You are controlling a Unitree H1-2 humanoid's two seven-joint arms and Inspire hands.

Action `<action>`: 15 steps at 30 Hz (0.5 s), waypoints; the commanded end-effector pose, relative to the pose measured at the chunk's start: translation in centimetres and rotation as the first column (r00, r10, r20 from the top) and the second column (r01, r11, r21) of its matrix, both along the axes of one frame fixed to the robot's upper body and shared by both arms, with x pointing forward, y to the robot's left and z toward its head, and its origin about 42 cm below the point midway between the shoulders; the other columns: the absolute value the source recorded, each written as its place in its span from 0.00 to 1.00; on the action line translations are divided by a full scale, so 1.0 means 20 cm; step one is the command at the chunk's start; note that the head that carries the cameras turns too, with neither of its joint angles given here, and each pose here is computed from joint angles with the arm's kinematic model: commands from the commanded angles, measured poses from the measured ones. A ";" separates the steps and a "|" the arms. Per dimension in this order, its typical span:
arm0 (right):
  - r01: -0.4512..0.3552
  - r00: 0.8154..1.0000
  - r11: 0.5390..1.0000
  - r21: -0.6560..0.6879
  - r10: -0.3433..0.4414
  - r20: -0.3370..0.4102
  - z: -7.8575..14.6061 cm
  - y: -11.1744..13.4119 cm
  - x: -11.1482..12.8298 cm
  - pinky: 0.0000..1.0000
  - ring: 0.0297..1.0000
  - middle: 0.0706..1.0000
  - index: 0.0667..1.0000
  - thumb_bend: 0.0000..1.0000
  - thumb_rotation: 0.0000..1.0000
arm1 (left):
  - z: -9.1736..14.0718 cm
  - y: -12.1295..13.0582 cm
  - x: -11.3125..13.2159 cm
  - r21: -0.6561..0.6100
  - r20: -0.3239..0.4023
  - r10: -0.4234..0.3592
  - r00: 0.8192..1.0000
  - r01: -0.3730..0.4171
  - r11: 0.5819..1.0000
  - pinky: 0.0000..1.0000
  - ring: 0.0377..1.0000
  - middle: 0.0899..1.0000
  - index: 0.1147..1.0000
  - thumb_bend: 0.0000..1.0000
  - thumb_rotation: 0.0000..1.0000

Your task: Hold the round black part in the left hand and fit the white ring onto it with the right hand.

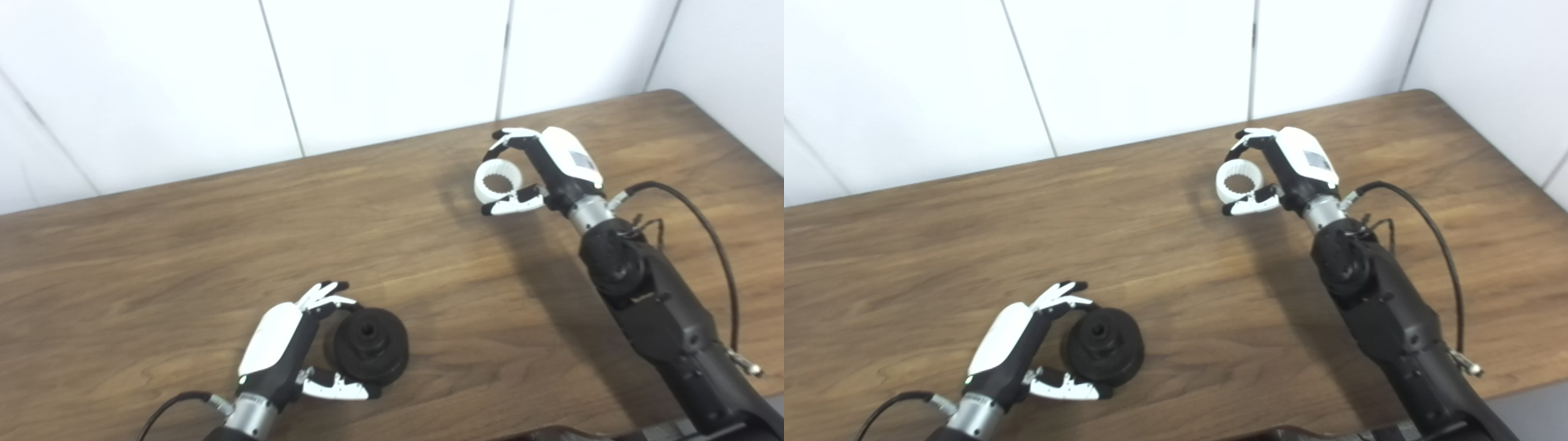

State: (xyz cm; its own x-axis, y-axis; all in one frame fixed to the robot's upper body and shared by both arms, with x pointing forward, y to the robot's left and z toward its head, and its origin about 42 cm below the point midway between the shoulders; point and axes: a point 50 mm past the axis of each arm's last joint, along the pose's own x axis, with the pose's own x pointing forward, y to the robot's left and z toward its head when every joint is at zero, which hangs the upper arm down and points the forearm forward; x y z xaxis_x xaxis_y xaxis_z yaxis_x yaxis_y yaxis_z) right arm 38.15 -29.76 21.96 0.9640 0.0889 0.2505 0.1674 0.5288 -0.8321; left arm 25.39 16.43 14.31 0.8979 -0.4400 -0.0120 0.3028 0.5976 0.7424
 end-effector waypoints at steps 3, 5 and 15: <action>-0.084 0.990 0.996 0.016 0.081 0.118 0.17 0.07 -0.04 0.75 0.87 0.82 0.45 0.52 0.14 | 0.01 -0.02 0.03 0.028 0.023 0.002 1.000 -0.003 1.000 0.90 0.95 0.90 0.50 0.85 0.22; -0.101 0.987 0.995 0.019 0.098 0.124 0.18 0.08 -0.06 0.74 0.87 0.82 0.45 0.52 0.14 | 0.01 -0.03 0.03 0.028 0.022 0.006 1.000 -0.007 1.000 0.91 0.95 0.90 0.50 0.86 0.21; -0.220 0.965 0.973 0.077 0.205 0.165 0.21 0.20 -0.20 0.74 0.87 0.80 0.45 0.52 0.14 | 0.02 -0.08 0.05 0.036 0.024 0.016 1.000 -0.017 0.999 0.90 0.95 0.90 0.50 0.87 0.19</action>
State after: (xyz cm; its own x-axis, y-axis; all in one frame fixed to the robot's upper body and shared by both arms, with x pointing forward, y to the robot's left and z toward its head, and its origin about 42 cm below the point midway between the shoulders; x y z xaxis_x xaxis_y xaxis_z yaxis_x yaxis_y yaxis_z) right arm 34.29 -26.54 23.61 0.9255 0.2130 0.3131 0.1205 0.6182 -0.7767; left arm 25.85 15.06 14.28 0.9039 -0.4276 -0.0121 0.2938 0.6000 0.7441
